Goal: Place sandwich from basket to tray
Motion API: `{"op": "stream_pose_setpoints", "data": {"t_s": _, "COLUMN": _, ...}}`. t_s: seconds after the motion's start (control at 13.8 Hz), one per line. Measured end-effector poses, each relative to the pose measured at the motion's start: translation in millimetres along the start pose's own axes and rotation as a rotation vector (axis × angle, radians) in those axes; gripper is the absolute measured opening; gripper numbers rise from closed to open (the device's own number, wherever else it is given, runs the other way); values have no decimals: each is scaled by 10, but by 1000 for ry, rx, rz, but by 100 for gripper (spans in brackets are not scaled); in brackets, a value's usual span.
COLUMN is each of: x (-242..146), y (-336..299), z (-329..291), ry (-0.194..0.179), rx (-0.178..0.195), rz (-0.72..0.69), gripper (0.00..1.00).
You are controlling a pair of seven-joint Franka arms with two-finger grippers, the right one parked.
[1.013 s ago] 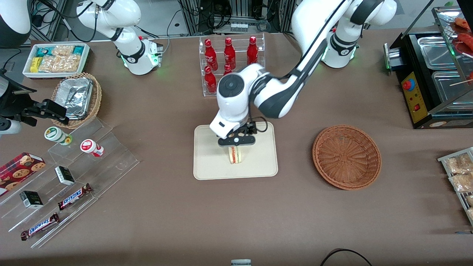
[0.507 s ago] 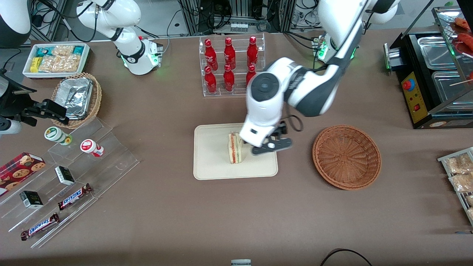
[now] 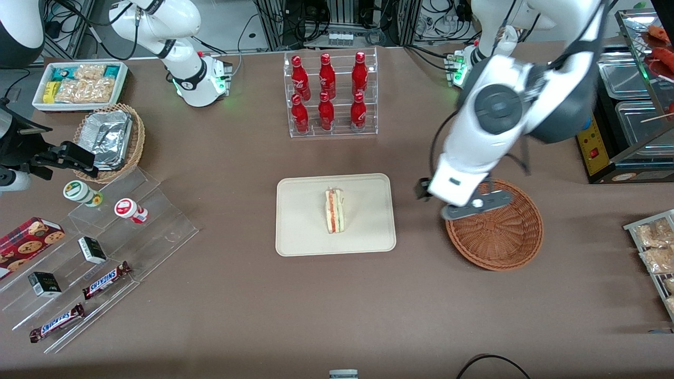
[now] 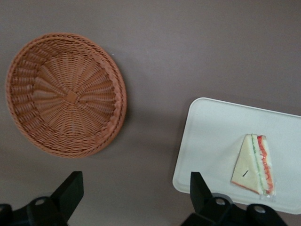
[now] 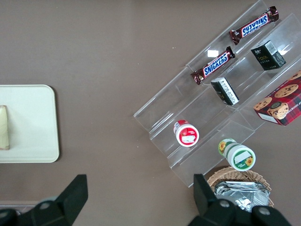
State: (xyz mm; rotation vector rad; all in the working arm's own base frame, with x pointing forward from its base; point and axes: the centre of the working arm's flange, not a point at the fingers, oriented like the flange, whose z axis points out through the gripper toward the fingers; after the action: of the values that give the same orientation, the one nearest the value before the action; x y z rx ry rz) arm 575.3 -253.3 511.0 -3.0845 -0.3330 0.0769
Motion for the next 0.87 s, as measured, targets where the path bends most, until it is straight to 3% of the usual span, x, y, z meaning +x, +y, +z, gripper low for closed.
{"op": "stream_pose_setpoints", "data": {"t_s": 0.29, "x": 158, "y": -925, "z": -418, "ry": -54, "rx": -27, "rz": 85, "gripper": 100}}
{"op": "stream_pose_setpoints", "data": {"t_s": 0.65, "x": 253, "y": -1807, "z": -692, "ry": -66, "rx": -40, "rz": 155, "gripper": 100}}
{"op": "stream_pose_setpoints", "data": {"t_s": 0.87, "x": 304, "y": -2307, "z": -811, "ry": -46, "rx": -49, "rz": 161, "gripper": 100}}
